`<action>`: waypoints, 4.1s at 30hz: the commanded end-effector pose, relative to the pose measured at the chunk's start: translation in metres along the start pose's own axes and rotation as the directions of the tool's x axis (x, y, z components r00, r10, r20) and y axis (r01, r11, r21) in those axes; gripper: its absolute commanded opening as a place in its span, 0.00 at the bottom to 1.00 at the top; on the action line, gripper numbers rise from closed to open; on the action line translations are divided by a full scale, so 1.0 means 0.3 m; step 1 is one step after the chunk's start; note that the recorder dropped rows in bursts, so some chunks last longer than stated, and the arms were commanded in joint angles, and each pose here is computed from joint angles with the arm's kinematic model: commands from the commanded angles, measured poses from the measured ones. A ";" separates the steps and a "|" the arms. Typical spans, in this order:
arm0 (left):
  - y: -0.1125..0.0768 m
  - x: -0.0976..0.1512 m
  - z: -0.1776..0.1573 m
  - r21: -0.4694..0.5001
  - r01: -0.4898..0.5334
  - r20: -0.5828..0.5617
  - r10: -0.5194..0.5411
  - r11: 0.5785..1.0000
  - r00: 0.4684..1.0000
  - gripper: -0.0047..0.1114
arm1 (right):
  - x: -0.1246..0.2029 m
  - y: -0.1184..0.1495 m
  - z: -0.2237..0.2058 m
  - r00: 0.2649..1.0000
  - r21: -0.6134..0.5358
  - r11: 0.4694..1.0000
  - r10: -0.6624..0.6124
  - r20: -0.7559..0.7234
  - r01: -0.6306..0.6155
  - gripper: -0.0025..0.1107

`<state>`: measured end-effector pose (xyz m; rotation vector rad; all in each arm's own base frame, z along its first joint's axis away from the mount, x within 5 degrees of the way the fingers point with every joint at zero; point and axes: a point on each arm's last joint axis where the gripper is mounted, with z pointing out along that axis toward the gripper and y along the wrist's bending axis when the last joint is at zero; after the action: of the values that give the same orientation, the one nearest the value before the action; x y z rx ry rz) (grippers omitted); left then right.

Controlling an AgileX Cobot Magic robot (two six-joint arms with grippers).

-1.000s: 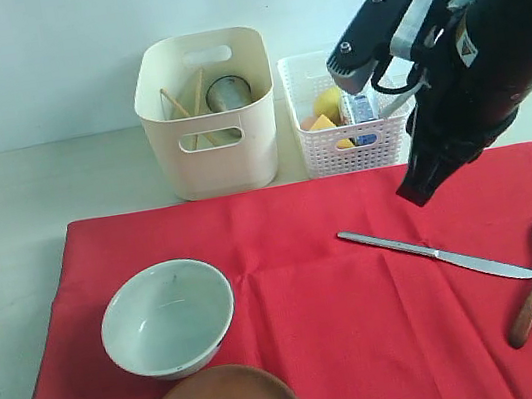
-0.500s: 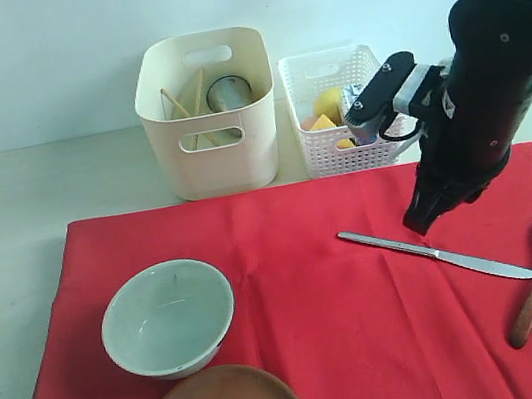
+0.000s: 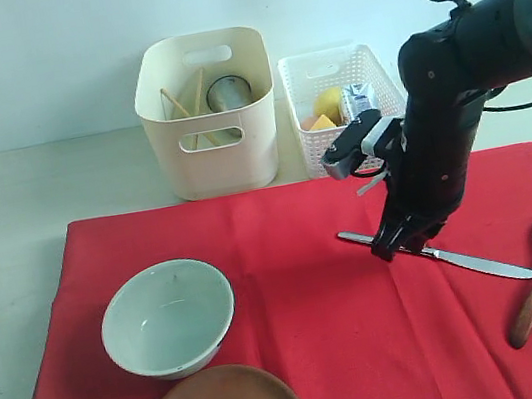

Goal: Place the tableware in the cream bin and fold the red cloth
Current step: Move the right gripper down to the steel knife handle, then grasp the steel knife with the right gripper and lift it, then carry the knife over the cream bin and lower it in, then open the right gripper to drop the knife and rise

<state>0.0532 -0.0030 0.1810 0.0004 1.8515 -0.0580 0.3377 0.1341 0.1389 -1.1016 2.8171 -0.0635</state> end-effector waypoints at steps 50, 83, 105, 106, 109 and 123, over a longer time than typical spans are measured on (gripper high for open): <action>-0.001 -0.001 0.000 0.005 -0.001 0.016 0.001 1.000 1.000 0.04 | -0.115 0.046 -0.396 0.852 -0.168 0.984 0.040 0.521 0.056 0.02; -0.001 -0.001 0.000 0.005 -0.001 0.016 0.001 1.000 1.000 0.04 | -0.524 -0.084 -0.403 0.261 -0.036 0.990 0.000 0.965 0.135 0.02; -0.001 -0.001 0.000 0.005 -0.001 0.016 0.001 1.000 1.000 0.04 | -0.553 -0.143 -0.060 0.436 -0.126 0.991 0.093 0.895 0.048 0.15; -0.001 -0.001 0.000 0.005 -0.001 0.016 0.001 1.000 1.000 0.04 | -0.553 -0.145 -0.056 0.440 -0.131 0.991 0.102 0.892 0.037 0.17; -0.001 -0.001 0.000 0.005 -0.001 0.016 0.001 1.000 1.000 0.04 | -0.553 -0.146 -0.056 0.441 -0.157 0.987 0.131 0.888 0.021 0.27; -0.001 -0.001 0.000 0.005 -0.001 0.016 0.001 1.000 1.000 0.04 | -0.515 -0.141 -0.297 0.448 -0.239 0.971 0.224 0.866 -0.022 0.36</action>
<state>0.0532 -0.0030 0.1810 0.0004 1.8515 -0.0580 0.4743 0.2119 0.2234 -0.6193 1.8715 0.6425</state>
